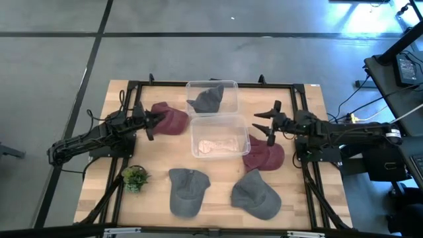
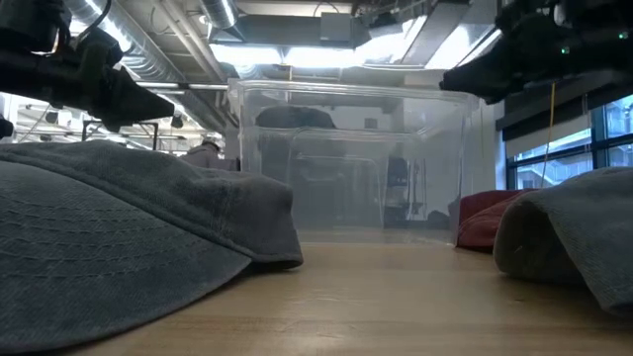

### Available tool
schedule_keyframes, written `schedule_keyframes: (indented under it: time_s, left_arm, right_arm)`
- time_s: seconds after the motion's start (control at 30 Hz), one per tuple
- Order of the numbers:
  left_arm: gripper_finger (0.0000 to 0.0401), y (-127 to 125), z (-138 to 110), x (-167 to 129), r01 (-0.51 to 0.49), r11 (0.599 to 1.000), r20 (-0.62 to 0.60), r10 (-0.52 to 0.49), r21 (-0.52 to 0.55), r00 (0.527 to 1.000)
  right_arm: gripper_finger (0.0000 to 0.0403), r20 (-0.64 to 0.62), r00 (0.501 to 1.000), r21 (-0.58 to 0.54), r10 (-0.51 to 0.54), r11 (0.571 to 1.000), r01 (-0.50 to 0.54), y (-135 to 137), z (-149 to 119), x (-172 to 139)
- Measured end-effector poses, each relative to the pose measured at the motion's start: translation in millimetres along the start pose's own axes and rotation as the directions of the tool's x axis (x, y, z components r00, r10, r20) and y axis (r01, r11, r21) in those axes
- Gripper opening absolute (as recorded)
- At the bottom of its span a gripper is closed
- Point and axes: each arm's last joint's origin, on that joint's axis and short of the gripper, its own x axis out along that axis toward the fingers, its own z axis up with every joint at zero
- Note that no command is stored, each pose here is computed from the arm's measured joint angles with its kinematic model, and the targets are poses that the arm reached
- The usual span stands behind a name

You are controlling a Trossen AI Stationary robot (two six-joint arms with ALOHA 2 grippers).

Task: Pick & Place hat
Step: Put the left red cap into the bottom transparent bin

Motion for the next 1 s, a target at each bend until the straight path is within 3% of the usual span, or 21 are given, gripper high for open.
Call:
schedule_keyframes:
  time_s: [0.2, 0.4, 0.53, 0.67, 0.8, 1.0]
  left_arm:
    - [0.0165, 4, 1, 0, -0.141, 0.99, 0.02, 0.141, -0.011, 0.99]
    - [0.0214, 6, 2, -1, -0.218, 0.975, 0.037, 0.22, -0.049, 0.975]
    - [0.022, 7, 1, 0, -0.239, 0.964, 0.03, 0.243, -0.113, 0.969]
    - [0.0213, 7, -1, 1, -0.263, 0.961, -0.058, 0.259, -0.084, 0.964]
    - [0.0205, 9, 1, 3, -0.338, 0.94, -0.121, 0.33, -0.05, 0.936]
    - [0.0197, 7, 10, 6, -0.378, 0.926, -0.258, 0.361, -0.019, 0.896]
  right_arm:
    - [0.02, -0.021, 0.995, -0.005, -0.097, 0.995, 0.097, -2, -5, -1]
    - [0.02, -0.024, 0.994, -0.03, -0.109, 0.994, 0.108, -3, -6, -1]
    - [0.02, -0.024, 0.994, -0.032, -0.109, 0.994, 0.108, -3, -6, -1]
    - [0.02, -0.024, 0.994, -0.032, -0.109, 0.994, 0.108, -3, -6, -1]
    - [0.02, -0.024, 0.994, -0.032, -0.109, 0.994, 0.108, -3, -6, -1]
    - [0.02, -0.025, 0.994, -0.032, -0.109, 0.994, 0.108, -3, -6, -1]
